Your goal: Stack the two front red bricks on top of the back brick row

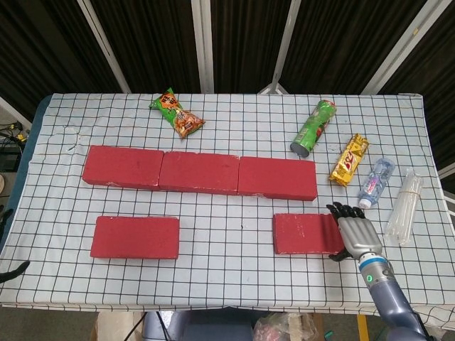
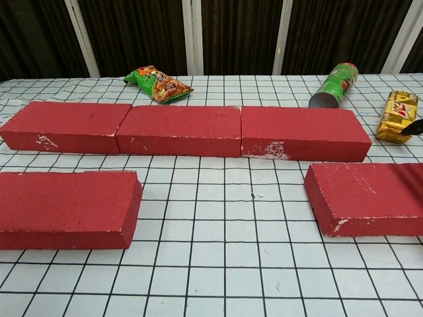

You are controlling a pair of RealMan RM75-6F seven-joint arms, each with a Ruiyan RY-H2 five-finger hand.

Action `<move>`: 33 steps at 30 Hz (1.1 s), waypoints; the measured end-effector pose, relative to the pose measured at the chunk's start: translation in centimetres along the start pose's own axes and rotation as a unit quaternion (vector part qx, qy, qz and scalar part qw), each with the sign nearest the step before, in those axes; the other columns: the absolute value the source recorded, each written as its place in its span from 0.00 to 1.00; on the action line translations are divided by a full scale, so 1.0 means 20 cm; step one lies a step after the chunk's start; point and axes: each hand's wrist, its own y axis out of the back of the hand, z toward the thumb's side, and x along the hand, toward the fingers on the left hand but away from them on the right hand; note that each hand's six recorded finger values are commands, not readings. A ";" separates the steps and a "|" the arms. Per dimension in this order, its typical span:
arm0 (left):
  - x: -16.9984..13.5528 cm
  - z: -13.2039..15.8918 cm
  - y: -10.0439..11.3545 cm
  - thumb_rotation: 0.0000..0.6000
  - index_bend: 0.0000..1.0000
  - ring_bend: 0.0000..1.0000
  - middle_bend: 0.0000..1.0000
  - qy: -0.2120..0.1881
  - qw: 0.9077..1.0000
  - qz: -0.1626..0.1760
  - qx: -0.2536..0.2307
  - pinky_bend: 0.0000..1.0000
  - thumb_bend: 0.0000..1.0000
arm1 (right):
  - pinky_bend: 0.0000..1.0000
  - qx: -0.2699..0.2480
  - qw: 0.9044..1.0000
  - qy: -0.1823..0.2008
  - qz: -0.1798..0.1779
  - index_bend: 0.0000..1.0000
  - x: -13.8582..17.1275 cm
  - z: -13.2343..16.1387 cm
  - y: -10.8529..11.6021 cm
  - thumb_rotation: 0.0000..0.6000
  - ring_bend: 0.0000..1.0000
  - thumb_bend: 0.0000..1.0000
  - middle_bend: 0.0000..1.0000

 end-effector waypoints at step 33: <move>0.01 -0.02 0.01 1.00 0.08 0.00 0.00 0.008 1.000 0.004 -0.001 0.00 0.00 | 0.00 0.044 0.997 -0.030 0.063 0.01 -0.18 0.18 -0.11 1.00 0.00 0.13 0.00</move>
